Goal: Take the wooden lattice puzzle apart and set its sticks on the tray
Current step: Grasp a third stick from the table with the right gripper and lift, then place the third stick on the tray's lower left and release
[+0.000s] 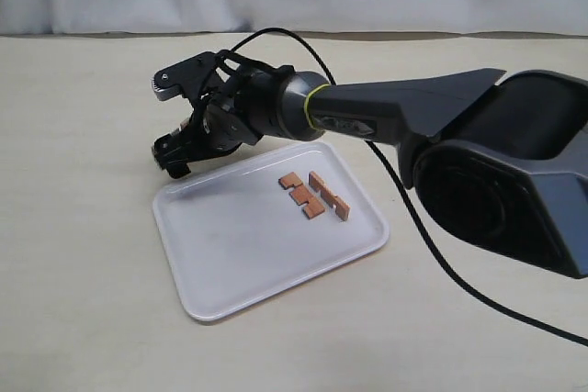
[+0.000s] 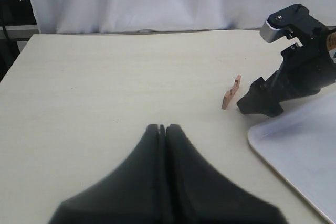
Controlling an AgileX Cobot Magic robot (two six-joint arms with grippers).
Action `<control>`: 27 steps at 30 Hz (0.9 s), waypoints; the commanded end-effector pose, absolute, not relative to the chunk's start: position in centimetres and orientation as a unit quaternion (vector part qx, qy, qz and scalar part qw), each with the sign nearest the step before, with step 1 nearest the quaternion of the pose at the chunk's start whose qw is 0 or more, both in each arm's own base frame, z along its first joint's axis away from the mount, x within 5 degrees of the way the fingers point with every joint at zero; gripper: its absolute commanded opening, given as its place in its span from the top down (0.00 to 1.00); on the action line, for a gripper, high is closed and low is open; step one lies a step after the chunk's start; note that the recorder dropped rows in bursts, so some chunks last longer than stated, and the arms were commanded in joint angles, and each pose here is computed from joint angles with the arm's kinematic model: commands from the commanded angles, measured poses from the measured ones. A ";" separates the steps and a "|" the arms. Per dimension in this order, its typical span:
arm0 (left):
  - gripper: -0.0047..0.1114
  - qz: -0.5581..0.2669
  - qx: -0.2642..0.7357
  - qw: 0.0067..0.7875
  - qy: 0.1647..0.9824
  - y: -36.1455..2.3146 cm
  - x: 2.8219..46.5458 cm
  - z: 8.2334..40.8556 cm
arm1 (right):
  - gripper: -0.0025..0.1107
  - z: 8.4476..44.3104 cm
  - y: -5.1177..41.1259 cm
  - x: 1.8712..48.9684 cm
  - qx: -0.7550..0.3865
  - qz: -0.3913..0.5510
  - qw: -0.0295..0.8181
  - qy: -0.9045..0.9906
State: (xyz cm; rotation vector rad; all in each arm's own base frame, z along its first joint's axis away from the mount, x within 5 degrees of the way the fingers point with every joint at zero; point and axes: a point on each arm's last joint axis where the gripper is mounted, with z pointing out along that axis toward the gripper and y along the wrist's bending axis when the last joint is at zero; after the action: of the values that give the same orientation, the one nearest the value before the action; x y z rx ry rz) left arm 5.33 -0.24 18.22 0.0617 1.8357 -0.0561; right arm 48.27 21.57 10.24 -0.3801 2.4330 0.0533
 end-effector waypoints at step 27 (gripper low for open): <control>0.96 -0.025 0.026 0.609 0.792 -0.2 5.3 18.2 | 0.94 19.3 19.7 45.3 -0.155 -0.052 0.262 0.951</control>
State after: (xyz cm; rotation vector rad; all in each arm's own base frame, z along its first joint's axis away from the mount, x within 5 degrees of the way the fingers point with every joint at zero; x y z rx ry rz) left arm 5.33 -0.24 18.22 0.0617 1.8357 -0.0561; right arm 46.54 20.02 17.71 -0.3181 2.5057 -0.0662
